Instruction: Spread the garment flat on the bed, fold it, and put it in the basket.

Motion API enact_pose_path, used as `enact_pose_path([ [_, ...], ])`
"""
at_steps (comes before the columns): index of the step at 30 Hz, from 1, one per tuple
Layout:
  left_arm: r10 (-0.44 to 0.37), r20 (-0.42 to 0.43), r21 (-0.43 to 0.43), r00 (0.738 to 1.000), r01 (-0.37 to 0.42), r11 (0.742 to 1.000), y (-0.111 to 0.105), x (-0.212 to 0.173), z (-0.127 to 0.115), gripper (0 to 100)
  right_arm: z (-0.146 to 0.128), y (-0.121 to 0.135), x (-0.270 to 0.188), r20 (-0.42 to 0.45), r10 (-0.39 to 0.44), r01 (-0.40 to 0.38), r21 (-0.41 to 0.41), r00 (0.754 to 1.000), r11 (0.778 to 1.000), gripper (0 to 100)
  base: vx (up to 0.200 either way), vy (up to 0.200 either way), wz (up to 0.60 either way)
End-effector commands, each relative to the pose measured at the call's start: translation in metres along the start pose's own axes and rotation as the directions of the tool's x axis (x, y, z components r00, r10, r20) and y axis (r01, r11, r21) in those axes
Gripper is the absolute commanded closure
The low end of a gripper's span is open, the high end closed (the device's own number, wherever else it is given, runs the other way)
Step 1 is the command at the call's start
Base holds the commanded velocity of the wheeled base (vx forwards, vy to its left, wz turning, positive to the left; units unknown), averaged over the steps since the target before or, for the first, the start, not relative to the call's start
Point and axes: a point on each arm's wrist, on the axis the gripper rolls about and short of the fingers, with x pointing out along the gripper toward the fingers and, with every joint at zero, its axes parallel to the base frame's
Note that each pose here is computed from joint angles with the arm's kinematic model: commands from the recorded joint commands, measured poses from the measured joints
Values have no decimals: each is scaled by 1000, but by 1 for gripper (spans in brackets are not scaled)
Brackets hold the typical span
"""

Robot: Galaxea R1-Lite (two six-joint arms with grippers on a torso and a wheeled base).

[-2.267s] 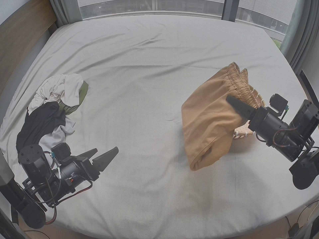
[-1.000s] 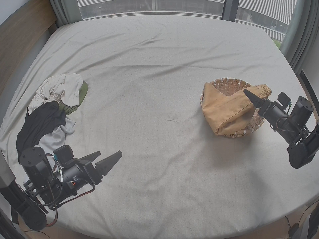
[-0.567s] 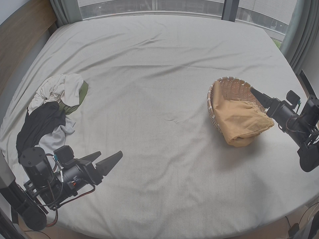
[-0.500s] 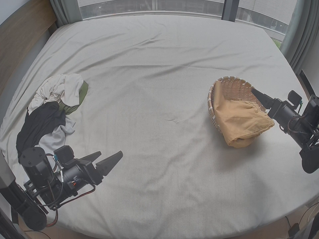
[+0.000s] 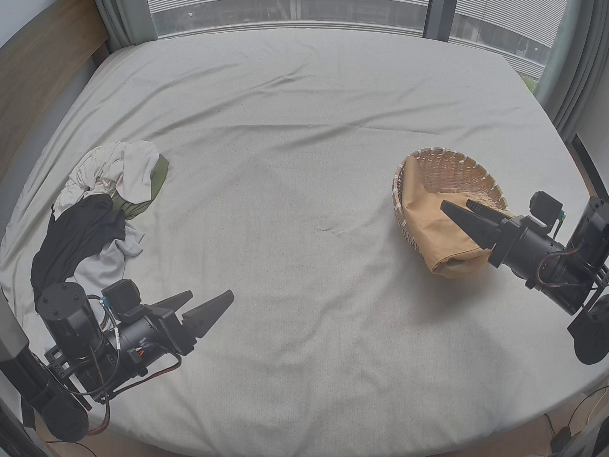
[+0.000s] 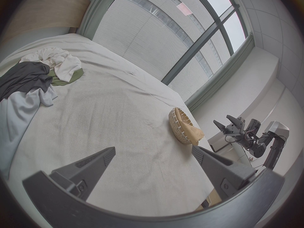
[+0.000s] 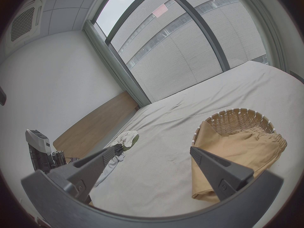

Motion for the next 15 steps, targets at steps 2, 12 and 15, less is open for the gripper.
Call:
enact_pose_path([
  [2,0,0,-1,1000,0,1000,0,0,0,0,-4,-1,1,-12,0,1,6,1000,1000,0,0,100,0],
  [12,3,-4,-4,1000,-3,1000,1,1,-1,0,-6,-1,0,-24,-3,3,10,1000,1000,0,0,200,0],
  [15,2,-5,-4,1000,-2,1000,1,1,-1,0,-6,-1,0,-24,-3,3,11,1000,1000,0,0,200,0],
])
